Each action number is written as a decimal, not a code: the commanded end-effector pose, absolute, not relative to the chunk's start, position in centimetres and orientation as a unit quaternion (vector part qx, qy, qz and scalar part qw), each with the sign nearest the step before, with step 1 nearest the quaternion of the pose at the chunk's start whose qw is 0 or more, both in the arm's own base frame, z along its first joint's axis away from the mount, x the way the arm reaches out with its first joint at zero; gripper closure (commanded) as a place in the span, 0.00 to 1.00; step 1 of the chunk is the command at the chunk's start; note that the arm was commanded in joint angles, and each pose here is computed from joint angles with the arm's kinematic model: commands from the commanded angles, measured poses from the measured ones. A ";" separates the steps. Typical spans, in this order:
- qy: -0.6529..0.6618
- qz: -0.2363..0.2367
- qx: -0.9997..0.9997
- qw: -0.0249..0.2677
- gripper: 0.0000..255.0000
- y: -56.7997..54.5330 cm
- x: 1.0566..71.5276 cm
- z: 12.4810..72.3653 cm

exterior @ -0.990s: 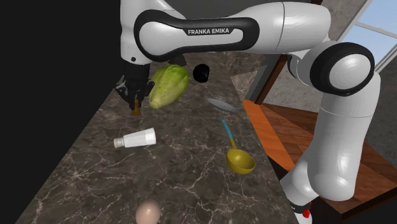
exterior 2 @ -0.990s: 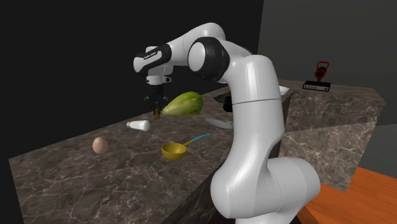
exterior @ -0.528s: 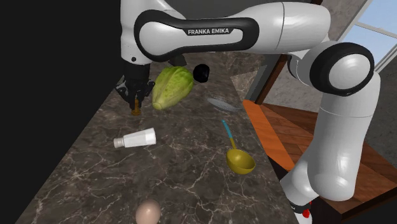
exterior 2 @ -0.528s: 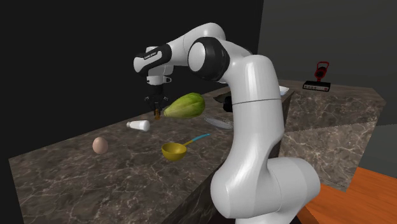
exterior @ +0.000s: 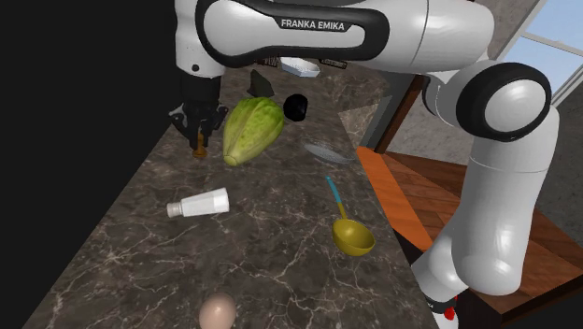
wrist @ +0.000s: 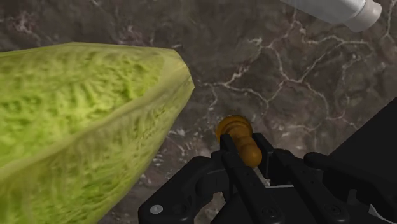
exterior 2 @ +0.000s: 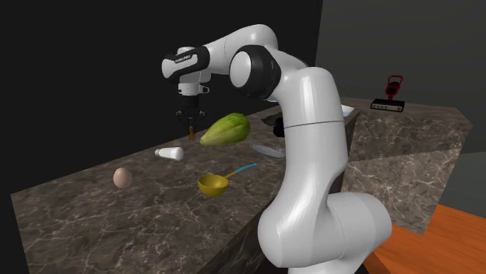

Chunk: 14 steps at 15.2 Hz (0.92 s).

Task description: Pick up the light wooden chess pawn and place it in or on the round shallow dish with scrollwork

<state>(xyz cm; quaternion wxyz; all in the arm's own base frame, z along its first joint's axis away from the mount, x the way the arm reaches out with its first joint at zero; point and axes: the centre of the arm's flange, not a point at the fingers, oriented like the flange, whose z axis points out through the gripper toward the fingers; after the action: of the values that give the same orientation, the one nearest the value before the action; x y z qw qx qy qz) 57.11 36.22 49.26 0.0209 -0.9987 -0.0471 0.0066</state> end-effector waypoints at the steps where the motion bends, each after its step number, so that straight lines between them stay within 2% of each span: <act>1: -0.047 0.007 -0.999 0.021 1.00 36.2 57.1 50.4; 14: -0.047 0.007 -0.999 0.021 1.00 36.2 57.1 57.2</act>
<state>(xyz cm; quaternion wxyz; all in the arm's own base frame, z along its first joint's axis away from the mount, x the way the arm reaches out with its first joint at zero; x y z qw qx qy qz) 57.14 36.23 56.62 0.0210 -0.9986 -0.0471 0.0066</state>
